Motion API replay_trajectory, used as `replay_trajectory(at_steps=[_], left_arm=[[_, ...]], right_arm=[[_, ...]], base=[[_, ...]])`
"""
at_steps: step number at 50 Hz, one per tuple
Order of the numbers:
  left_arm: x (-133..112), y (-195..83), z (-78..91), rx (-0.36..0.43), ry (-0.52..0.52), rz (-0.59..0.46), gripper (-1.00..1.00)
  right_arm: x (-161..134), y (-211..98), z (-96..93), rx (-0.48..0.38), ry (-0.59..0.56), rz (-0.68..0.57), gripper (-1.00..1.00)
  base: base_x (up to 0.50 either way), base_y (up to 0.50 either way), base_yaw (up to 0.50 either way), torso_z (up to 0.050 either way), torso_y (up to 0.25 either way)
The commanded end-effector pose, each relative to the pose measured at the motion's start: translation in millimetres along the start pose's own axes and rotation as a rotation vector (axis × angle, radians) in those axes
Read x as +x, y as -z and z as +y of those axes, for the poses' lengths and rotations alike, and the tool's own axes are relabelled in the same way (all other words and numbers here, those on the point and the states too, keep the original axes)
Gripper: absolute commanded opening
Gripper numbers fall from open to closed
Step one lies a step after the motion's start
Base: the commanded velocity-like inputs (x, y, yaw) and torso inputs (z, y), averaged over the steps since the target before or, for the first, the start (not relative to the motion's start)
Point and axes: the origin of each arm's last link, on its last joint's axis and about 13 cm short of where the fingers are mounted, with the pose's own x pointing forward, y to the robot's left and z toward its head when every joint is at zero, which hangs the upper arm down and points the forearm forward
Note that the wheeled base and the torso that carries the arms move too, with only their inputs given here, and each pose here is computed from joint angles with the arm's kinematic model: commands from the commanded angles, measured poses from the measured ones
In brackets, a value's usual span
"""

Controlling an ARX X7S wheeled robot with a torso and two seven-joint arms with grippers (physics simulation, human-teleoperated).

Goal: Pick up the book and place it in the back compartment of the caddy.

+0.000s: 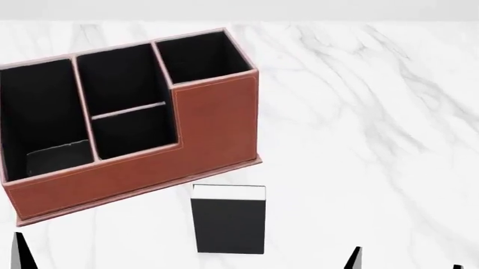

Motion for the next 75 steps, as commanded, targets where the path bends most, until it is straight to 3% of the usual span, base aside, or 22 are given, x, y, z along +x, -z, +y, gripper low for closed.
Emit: replay_trajectory(at_steps=[1, 75], left_arm=[[-0.1, -0.1, -0.1, 0.001, 0.0, 0.0, 1.0], [-0.2, 0.1, -0.4, 0.005, 0.002, -0.002, 1.0]], right_arm=[[-0.1, 0.6, 0.3, -0.004, 0.0, 0.002, 1.0], [0.3, 0.8, 0.6, -0.008, 0.0, 0.006, 1.0]], base=[[0.11, 0.0, 0.0, 0.0, 0.0], [0.11, 0.0, 0.0, 0.0, 0.0]])
